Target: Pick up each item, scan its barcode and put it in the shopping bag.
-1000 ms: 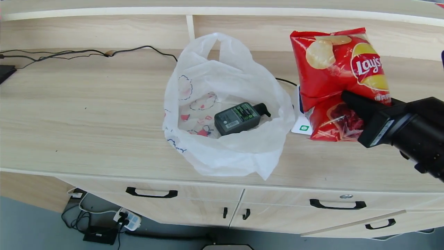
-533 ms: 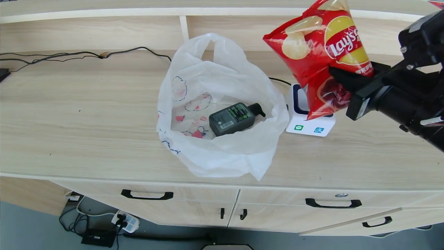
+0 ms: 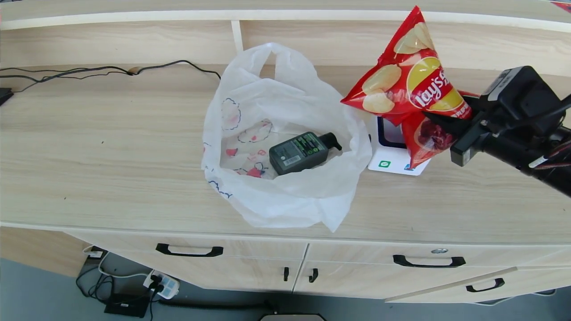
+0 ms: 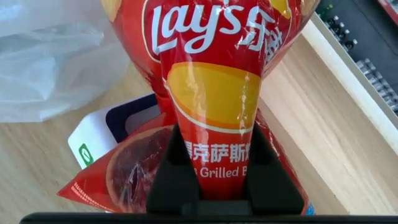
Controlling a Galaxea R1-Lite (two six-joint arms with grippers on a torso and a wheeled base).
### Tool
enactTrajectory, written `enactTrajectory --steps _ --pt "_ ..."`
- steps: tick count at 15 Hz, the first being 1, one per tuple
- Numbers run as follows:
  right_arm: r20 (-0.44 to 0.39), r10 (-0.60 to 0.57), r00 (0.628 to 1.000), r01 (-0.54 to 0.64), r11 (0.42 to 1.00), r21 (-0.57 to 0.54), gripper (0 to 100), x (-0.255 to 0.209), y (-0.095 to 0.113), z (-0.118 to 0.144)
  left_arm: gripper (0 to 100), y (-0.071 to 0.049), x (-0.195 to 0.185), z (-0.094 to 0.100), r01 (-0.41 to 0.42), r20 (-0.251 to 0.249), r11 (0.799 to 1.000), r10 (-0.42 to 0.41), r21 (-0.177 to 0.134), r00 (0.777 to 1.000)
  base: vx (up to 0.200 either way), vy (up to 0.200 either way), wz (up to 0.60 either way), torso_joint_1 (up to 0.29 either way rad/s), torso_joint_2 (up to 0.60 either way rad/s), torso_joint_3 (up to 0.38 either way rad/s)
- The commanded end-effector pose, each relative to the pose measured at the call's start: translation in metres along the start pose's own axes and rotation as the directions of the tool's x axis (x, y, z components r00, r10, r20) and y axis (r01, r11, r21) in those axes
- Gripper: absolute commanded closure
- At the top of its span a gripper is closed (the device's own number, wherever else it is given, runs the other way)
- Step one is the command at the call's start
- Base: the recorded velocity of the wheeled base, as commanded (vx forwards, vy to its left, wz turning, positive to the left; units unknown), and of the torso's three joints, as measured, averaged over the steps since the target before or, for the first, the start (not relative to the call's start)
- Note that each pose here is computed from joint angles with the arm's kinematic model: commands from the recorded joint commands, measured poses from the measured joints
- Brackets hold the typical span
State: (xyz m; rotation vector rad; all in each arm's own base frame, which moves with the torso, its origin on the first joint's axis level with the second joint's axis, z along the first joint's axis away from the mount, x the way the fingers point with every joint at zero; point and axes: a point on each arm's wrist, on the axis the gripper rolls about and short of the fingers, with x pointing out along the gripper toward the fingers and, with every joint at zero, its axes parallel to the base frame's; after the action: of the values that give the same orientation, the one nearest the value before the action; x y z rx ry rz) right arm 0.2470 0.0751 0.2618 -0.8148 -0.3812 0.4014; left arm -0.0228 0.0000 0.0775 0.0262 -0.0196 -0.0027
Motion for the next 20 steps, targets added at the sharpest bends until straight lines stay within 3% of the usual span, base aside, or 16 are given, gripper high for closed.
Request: enactTrajectory --steps 1,6,9,12,15,20 --pt "-0.014 0.001 1.000 -0.001 1.000 -0.001 100 0.000 0.000 -0.004 0 0.000 0.000 0.000 0.000 -0.001 1.000 0.000 0.000 1.000 0.000 0.000 0.00 0.000 0.00 0.000" --pt "-0.006 -0.026 1.000 0.026 1.000 0.017 100 -0.002 -0.005 0.002 0 0.000 0.000 0.000 0.000 -0.001 1.000 0.000 0.000 1.000 0.000 0.000 0.00 0.000 0.00 0.000" --pt "-0.013 -0.137 0.991 0.137 0.986 0.095 100 -0.020 -0.019 0.021 0 0.000 0.000 0.000 0.000 -0.001 1.000 0.000 0.000 1.000 0.000 0.000 0.00 0.000 0.00 0.000" --pt "0.023 -0.179 0.984 0.171 0.966 0.192 100 -0.040 -0.024 0.052 0 0.000 0.000 0.000 0.000 -0.001 1.000 0.000 0.000 1.000 0.000 0.000 0.00 0.000 0.00 0.000" --pt "0.007 -0.167 0.986 0.157 0.938 0.310 100 -0.053 -0.010 0.087 0 0.000 0.000 0.000 0.000 -0.001 1.000 0.000 0.001 1.000 0.000 0.000 0.60 0.002 0.00 0.002" --pt "-0.008 -0.165 0.986 0.156 0.914 0.374 100 -0.051 -0.006 0.088 0 0.000 0.000 0.000 0.000 -0.001 1.000 0.000 0.001 1.000 0.000 0.000 0.60 0.001 0.01 0.001"
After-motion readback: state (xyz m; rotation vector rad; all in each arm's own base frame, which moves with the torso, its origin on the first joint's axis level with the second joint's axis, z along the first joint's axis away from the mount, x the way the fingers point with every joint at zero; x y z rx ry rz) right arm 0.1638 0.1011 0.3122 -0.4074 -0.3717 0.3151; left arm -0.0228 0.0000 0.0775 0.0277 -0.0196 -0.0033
